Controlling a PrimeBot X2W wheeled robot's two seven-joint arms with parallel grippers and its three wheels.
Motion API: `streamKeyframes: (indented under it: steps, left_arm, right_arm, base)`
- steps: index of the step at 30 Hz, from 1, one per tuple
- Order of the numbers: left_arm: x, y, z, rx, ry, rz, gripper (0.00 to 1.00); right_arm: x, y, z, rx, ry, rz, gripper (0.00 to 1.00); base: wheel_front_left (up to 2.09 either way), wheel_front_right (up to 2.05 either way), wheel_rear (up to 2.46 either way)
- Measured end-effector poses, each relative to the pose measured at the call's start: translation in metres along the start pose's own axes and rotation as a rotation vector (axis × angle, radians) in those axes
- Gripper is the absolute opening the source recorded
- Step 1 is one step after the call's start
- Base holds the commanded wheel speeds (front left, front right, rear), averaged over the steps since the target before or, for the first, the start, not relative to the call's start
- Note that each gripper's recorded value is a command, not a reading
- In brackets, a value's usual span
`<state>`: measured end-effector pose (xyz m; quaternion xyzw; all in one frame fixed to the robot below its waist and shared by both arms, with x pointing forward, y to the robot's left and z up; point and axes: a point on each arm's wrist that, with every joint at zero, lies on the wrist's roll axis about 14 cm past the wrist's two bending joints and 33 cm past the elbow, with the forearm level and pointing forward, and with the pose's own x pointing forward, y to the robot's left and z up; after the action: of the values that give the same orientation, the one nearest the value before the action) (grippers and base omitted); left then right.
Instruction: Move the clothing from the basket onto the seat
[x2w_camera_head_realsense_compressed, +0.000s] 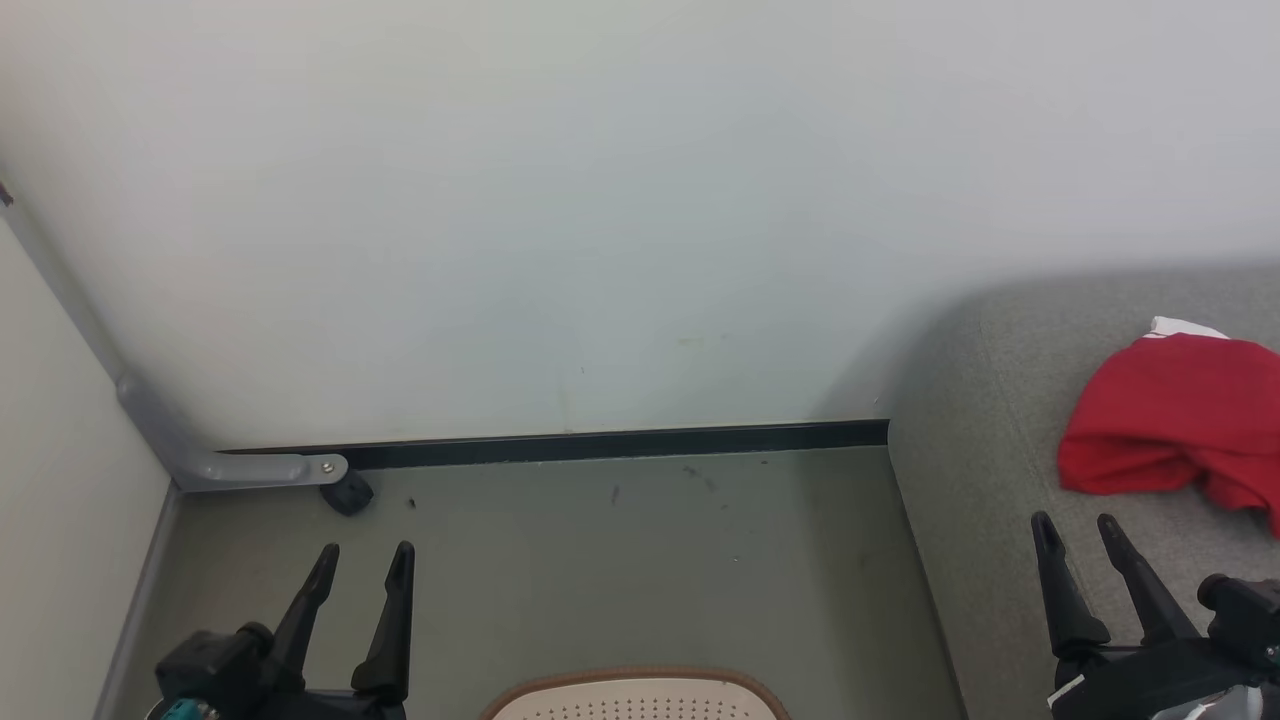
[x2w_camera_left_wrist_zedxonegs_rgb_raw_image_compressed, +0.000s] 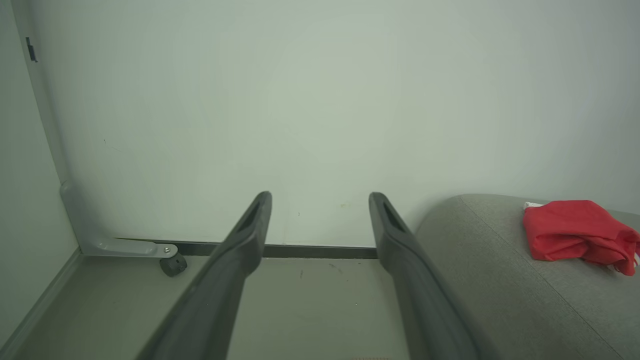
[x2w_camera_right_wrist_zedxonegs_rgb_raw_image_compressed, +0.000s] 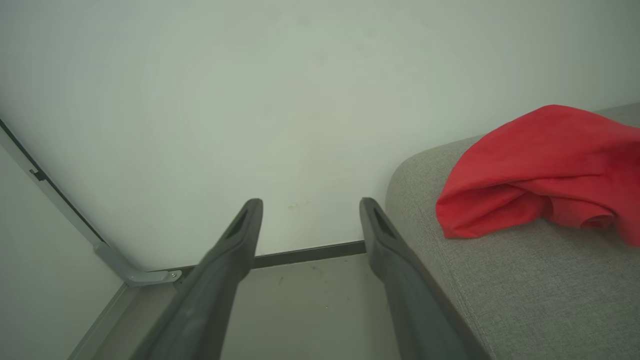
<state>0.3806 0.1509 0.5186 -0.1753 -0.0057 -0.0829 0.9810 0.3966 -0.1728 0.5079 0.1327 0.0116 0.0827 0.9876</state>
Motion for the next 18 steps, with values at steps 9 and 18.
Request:
streamKeyframes:
  steps: [9, 18]
  left_arm:
    - [0.0004, 0.0004, 0.0006, -0.01, -0.01, 0.014, 1.0]
    - [-0.0008, 0.0028, -0.0052, -0.009, 0.002, 0.026, 1.0]
  right_arm:
    - [-0.0026, -0.0003, 0.0041, -0.033, -0.016, -0.001, 1.0]
    - [-0.0039, 0.0018, 0.0046, -0.041, -0.021, 0.004, 1.0]
  base:
    - [0.0, 0.0, 0.0]
    - [0.0, 0.0, 0.0]
